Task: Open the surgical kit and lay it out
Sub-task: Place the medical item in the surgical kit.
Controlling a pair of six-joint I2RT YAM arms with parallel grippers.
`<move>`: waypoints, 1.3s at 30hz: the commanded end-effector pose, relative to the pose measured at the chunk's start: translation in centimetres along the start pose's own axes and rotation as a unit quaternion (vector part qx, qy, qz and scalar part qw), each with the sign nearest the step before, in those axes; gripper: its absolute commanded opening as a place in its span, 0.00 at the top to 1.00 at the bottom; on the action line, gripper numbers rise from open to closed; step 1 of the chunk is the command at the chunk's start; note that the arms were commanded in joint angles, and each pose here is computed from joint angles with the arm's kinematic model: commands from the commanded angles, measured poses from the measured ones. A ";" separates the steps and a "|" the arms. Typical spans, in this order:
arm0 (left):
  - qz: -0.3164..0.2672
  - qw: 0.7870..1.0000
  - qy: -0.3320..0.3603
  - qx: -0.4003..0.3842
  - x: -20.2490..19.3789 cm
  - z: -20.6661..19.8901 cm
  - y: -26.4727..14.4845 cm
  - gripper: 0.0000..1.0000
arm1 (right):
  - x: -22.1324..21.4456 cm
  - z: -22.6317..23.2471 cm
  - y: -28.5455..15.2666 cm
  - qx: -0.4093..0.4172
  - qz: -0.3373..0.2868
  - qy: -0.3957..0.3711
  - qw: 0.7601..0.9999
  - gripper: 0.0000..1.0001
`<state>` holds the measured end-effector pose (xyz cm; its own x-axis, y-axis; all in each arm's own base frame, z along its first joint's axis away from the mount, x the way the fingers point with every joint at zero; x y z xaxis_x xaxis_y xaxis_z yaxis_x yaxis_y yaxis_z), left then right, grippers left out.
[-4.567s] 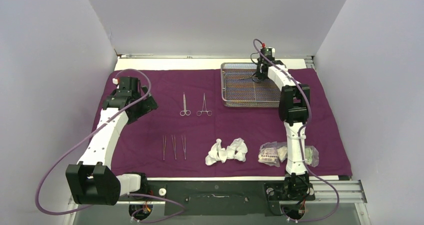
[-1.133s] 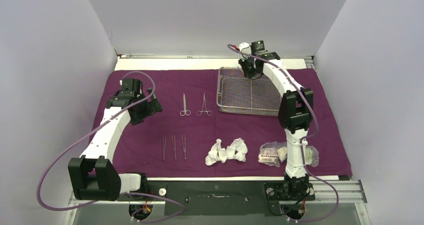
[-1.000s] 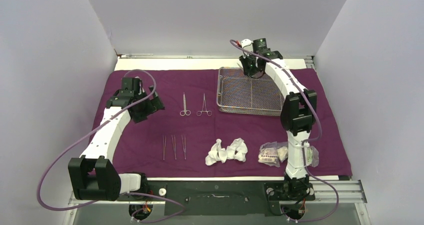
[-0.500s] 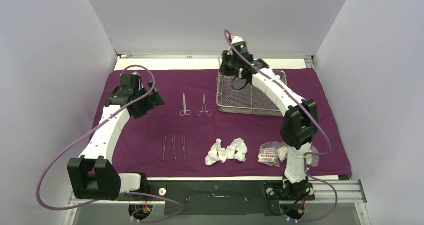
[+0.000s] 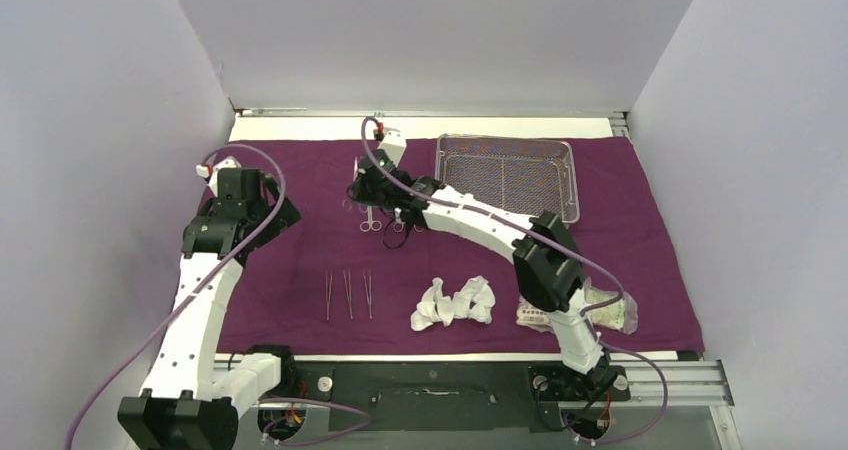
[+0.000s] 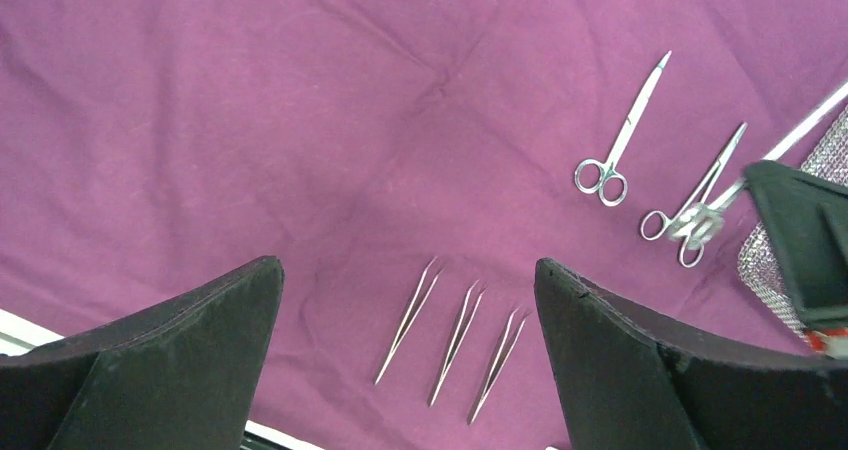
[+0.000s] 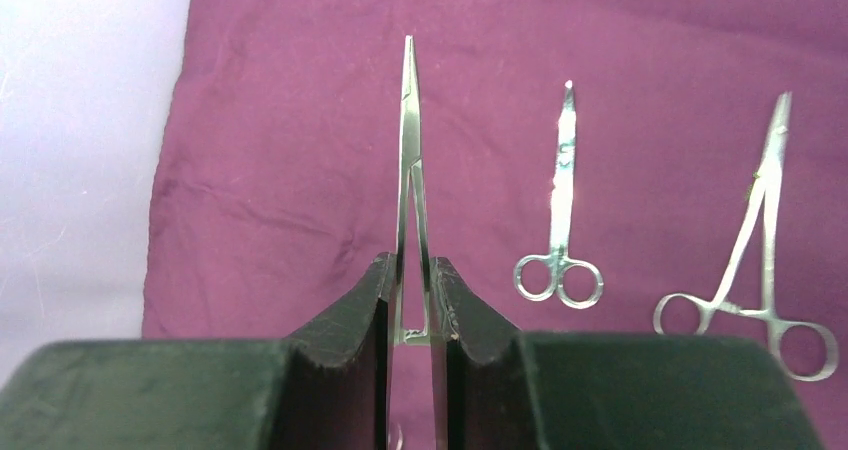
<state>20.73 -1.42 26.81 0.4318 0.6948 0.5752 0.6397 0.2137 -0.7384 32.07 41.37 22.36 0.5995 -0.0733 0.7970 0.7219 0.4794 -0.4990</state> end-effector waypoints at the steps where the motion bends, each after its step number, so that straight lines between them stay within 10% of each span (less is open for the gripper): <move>1: -0.042 0.999 -0.019 0.025 0.4 1.5 -1.6 0.06 | -0.4 1.8 2.1 -0.002 -0.074 0.060 0.995 0.95; 39: -0.023 0.999 0.000 0.029 -0.2 2.2 -2.0 0.06 | -9.3 2.5 12.4 -0.054 -0.025 -0.017 0.998 0.90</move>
<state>17.86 -0.81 26.12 0.4252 0.6921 0.5832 0.5994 0.2675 -0.7545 33.72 49.89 8.95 0.5664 -0.0529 0.8224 0.7750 0.3738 -0.5096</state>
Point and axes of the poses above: each gripper's point midway between its finger pads, its own y axis out along the fingers, its own z axis along the line the jaws close on, x = y × z, the point moved 9 cm from there along -y, back along the fingers, and after that the axes turned 12 degrees about -y, right-handed, at the moved point
